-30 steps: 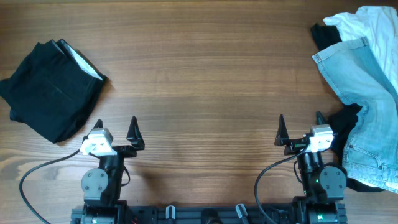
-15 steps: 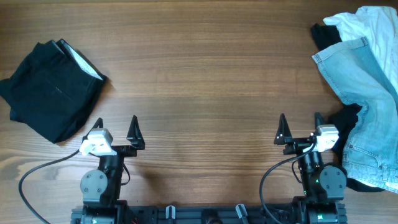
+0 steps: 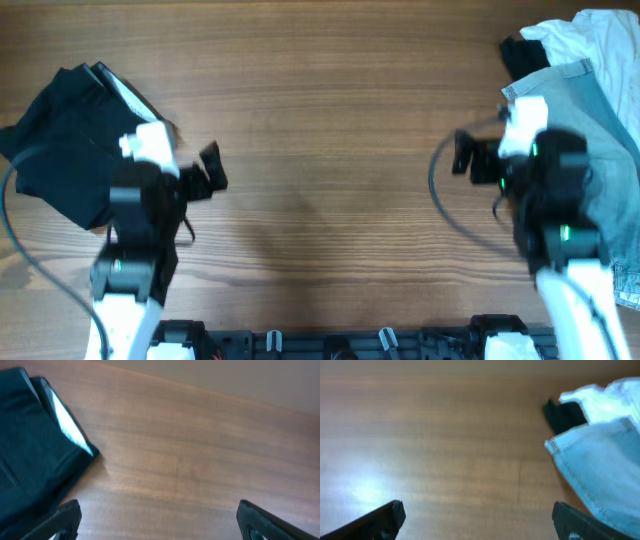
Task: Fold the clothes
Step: 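Reach the right gripper into the right pile and grasp the denim shorts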
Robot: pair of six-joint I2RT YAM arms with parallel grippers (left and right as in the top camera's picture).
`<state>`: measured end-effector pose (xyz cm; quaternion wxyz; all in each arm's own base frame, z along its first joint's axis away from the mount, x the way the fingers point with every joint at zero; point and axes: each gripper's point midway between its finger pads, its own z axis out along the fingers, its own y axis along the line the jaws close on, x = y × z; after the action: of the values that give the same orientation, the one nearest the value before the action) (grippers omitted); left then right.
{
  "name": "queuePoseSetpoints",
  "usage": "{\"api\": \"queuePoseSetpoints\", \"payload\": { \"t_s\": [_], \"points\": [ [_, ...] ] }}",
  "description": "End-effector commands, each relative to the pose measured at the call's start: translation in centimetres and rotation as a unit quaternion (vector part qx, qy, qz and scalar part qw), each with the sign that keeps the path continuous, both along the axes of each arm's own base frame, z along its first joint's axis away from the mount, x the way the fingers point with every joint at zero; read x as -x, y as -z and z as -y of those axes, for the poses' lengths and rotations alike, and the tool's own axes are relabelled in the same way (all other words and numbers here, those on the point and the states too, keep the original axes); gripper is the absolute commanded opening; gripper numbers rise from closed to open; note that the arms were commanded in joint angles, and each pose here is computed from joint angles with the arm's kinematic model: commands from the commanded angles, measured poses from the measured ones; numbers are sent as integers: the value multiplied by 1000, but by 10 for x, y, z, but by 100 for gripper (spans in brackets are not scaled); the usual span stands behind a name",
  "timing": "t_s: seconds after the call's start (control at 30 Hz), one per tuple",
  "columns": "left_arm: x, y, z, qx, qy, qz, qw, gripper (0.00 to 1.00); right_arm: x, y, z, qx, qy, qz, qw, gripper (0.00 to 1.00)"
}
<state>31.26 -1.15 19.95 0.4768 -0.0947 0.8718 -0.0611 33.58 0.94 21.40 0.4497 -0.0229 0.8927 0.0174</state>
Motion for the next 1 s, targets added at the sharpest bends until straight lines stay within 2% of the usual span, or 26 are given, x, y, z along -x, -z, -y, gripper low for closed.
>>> {"api": "queuePoseSetpoints", "payload": {
  "t_s": [0.0,0.07,0.1,0.13,0.23,0.37,0.47,0.5,0.53,0.6,0.67,0.77,0.83,0.9,0.93,0.97],
  "points": [
    [-19,-7,2,1,2,-53,999,100,-35,3,0,-1,-13,-53,998,100],
    [-25,0,2,1,2,-64,998,100,-51,18,3,16,-20,-71,997,100],
    [-25,0,2,1,2,-65,998,100,-57,26,18,41,11,-78,996,100],
    [-25,-1,2,1,2,-62,998,100,-60,38,49,82,80,-93,989,100],
    [-26,-2,2,1,2,-58,998,100,-54,87,122,148,190,-168,956,100],
    [-26,-2,2,2,2,-59,998,100,-38,164,170,141,231,-265,926,99],
    [-26,-2,3,4,3,-59,998,100,-35,191,192,144,270,-279,910,98],
    [-26,-2,3,4,3,-59,998,100,-37,193,193,144,271,-276,911,94],
    [-26,-2,4,5,5,-59,998,100,-42,191,194,144,274,-265,913,79],
    [-27,-4,7,11,12,-56,998,100,-48,185,201,154,287,-245,913,31],
    [-27,-4,7,11,12,-55,998,100,-49,182,204,155,301,-236,911,4],
    [-27,-4,7,11,12,-55,998,100,-53,169,206,150,312,-220,912,4],
    [-27,-4,7,11,12,-55,998,100,-60,134,209,152,320,-191,915,4],
    [-27,-4,7,11,12,-55,998,100,-79,45,210,157,308,-113,931,4],
    [-27,-4,7,11,12,-55,998,100,-85,1,199,145,275,-77,947,4],
    [-27,-4,7,11,12,-55,998,100,-86,-19,189,136,251,-59,957,4]
  ]
}}
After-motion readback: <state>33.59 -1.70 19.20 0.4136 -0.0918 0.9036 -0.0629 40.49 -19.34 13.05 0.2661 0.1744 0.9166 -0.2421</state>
